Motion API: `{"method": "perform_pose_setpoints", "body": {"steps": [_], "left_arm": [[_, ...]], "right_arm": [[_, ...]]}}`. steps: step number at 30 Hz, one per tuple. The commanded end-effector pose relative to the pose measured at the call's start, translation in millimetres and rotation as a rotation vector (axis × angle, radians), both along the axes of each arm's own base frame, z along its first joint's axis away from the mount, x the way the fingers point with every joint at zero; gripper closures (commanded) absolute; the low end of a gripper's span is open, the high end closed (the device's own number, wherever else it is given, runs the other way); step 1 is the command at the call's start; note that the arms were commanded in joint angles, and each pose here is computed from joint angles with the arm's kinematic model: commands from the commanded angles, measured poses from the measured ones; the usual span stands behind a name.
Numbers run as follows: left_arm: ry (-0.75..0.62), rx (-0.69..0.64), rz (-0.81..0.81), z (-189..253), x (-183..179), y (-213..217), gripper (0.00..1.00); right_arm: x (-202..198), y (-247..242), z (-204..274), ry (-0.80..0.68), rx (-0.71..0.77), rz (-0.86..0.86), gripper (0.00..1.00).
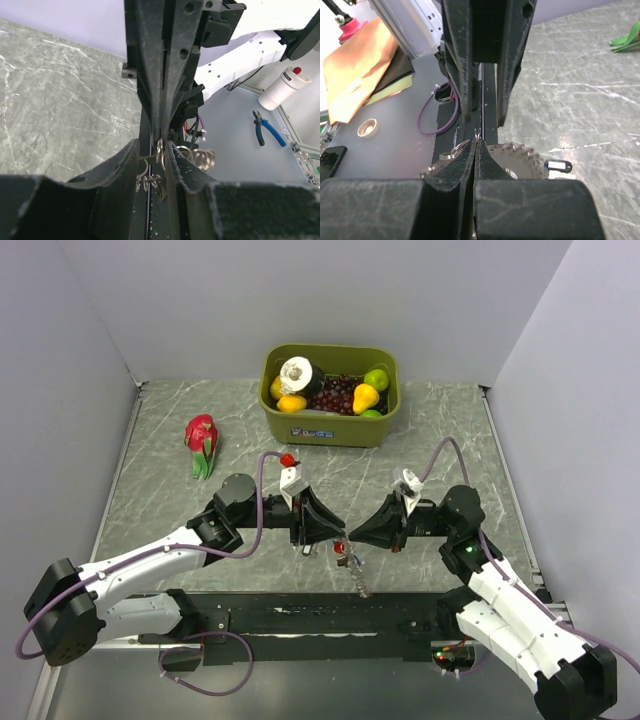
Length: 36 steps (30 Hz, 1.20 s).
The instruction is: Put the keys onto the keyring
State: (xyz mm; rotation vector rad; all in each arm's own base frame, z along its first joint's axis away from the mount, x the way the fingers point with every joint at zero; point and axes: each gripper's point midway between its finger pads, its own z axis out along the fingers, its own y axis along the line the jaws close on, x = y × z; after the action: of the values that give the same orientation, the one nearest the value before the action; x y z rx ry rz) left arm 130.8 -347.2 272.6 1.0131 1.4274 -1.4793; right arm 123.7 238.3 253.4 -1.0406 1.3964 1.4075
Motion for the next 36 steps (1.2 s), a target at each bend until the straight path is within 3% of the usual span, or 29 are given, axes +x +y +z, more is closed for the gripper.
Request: {"method": "perform_pose_setpoints", "body": {"steps": [1, 6, 10, 23, 27, 29, 36], "left_arm": [[-0.046, -0.065, 0.014, 24, 2, -1, 0.67], [-0.052, -0.135, 0.046, 36, 2, 4, 0.71], [-0.060, -0.172, 0.044, 46, -1, 6, 0.69], [-0.051, -0.176, -0.031, 45, -8, -4, 0.76], [-0.058, -0.166, -0.041, 46, -9, -8, 0.86], [-0.057, -0.161, -0.042, 46, -9, -9, 0.98], [-0.068, -0.130, -0.020, 47, -6, -11, 0.99]], "right_arm": [[3, -3, 43, -0.106, 0.104, -0.062, 1.00], [-1, -5, 57, -0.134, 0.179, -0.081, 1.00], [-4, -6, 61, -0.124, 0.204, -0.065, 1.00], [-6, -8, 69, -0.138, 0.227, -0.078, 1.00], [-5, -8, 69, -0.136, 0.235, -0.085, 1.00], [-5, -8, 69, -0.134, 0.236, -0.087, 1.00], [-2, -6, 64, -0.119, 0.212, -0.090, 0.99]]}}
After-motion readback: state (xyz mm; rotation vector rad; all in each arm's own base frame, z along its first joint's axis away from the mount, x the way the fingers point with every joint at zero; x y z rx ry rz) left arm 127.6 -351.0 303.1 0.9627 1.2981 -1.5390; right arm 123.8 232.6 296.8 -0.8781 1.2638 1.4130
